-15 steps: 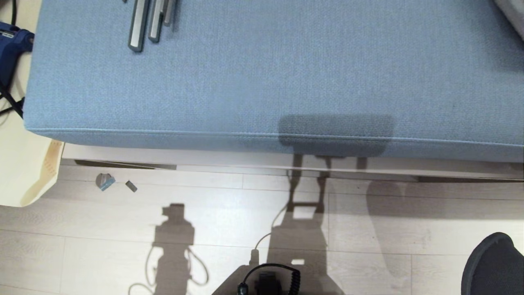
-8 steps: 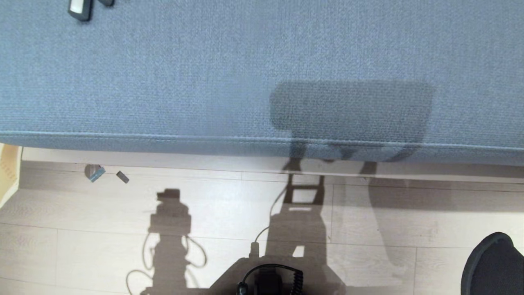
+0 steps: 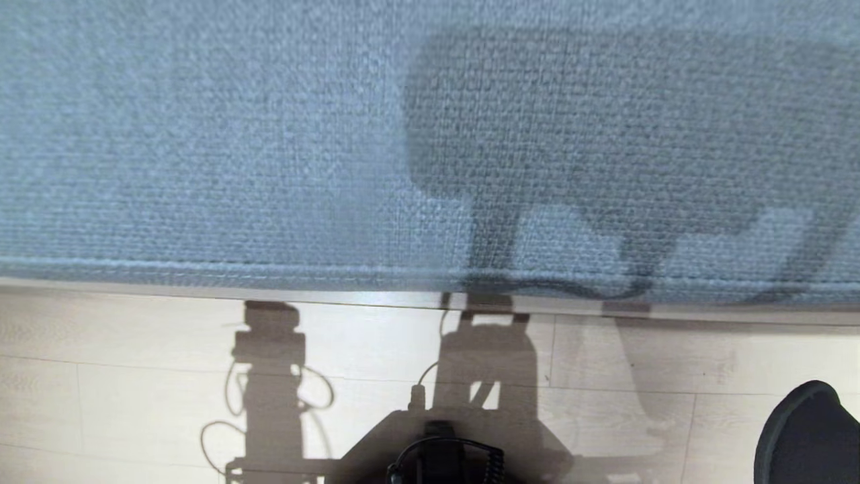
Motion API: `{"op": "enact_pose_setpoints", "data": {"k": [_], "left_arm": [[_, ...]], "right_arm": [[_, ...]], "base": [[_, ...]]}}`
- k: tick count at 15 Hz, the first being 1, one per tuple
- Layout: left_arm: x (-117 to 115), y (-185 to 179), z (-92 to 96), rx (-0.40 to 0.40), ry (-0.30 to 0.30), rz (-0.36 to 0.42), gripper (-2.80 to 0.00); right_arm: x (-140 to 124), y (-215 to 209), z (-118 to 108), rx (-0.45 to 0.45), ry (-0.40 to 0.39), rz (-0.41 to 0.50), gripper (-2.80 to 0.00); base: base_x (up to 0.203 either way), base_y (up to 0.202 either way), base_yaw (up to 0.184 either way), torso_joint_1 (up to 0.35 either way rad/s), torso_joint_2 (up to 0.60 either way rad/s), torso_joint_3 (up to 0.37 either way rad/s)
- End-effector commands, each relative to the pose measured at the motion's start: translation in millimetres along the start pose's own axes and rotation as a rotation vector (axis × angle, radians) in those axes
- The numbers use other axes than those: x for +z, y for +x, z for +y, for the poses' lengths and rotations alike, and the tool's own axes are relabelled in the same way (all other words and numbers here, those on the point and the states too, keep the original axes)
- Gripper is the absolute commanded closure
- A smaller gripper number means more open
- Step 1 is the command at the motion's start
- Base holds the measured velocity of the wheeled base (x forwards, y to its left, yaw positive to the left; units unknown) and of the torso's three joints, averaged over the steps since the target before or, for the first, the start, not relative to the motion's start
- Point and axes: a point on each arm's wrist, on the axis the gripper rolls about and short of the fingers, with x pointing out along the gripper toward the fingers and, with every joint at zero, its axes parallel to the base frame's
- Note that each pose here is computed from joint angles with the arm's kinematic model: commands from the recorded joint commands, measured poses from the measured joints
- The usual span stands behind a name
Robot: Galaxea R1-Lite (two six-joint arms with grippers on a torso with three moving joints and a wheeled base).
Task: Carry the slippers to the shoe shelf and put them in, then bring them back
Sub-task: Place the slippers into the shoe cabinet
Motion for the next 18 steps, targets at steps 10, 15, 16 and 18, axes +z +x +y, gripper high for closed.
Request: {"op": "enact_pose_setpoints", "data": {"k": [10,15,16,18], "left_arm": [[0.0,0.1,0.0,0.000,0.003,0.001,0.00],[0.0,0.1,0.0,0.000,0.003,0.000,0.00],[0.0,0.1,0.0,0.000,0.003,0.001,0.00],[0.0,0.1,0.0,0.000,0.001,0.001,0.00]], "right_arm": [[-0.4,0.2,0.0,0.001,-0.002,0.003,0.00],[-0.4,0.2,0.0,0.002,0.000,0.003,0.00],[-0.4,0.2,0.0,0.000,0.000,0.003,0.00],[-0.4,0.2,0.0,0.002,0.000,0.003,0.00]], "base": [[0.000,0.000,0.000,0.001,0.00,-0.019],[0.000,0.000,0.000,0.000,0.00,0.000],[0.000,0.000,0.000,0.000,0.00,0.000],[-0.033,0.000,0.001,0.001,0.00,-0.003]]}}
